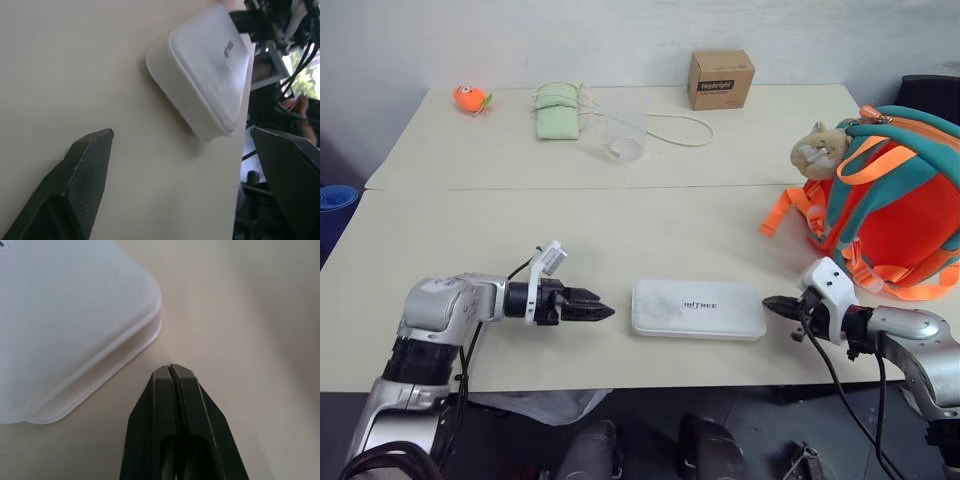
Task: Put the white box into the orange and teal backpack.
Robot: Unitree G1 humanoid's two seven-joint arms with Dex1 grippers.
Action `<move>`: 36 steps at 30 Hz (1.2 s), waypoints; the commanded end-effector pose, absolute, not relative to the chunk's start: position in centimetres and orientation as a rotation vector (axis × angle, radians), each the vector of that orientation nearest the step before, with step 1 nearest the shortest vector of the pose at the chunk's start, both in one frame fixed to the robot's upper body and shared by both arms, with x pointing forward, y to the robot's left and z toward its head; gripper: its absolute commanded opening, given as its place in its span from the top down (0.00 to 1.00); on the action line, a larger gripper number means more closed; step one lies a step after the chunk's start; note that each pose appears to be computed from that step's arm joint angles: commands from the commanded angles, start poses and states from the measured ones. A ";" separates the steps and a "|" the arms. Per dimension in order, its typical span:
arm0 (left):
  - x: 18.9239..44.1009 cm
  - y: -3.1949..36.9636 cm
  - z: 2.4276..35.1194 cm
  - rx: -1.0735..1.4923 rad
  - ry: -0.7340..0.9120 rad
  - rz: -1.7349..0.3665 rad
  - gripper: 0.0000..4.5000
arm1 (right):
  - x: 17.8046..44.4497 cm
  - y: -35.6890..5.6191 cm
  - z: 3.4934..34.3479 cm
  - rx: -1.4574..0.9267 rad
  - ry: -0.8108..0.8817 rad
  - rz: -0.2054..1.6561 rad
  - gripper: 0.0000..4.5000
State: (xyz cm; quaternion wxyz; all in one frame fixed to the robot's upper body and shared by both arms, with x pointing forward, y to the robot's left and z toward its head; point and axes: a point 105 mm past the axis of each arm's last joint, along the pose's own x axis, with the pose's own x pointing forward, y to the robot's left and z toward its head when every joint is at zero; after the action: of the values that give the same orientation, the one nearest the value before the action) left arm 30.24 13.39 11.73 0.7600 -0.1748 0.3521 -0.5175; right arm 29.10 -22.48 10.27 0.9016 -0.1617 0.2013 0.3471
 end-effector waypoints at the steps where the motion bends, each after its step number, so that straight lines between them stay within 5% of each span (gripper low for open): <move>1: 29.4 12.7 10.9 -0.461 0.879 -1.136 0.00 | 29.0 -22.3 10.9 -0.367 0.389 0.733 1.00; 15: 29.8 6.1 9.2 -0.508 0.986 -1.207 0.00 | 29.6 -17.1 10.1 -0.300 0.310 0.797 1.00; 26: 31.2 7.5 12.1 -0.611 0.879 -1.204 0.66 | 28.6 -19.6 10.5 -0.294 0.311 0.699 1.00; 28: 30.9 8.0 12.7 -0.622 0.863 -1.217 0.73 | 28.2 -20.8 11.3 -0.262 0.300 0.652 0.92; 36: 30.4 11.0 16.4 -0.665 0.717 -1.223 0.74 | 26.0 -27.4 17.1 -0.087 0.159 0.348 0.36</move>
State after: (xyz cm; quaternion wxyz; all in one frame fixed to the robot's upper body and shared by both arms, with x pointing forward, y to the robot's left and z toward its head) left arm 30.81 10.87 14.46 0.7106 -0.2994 0.3574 -0.5269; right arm 26.42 -26.70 15.33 0.9745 -0.0490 0.1053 0.1922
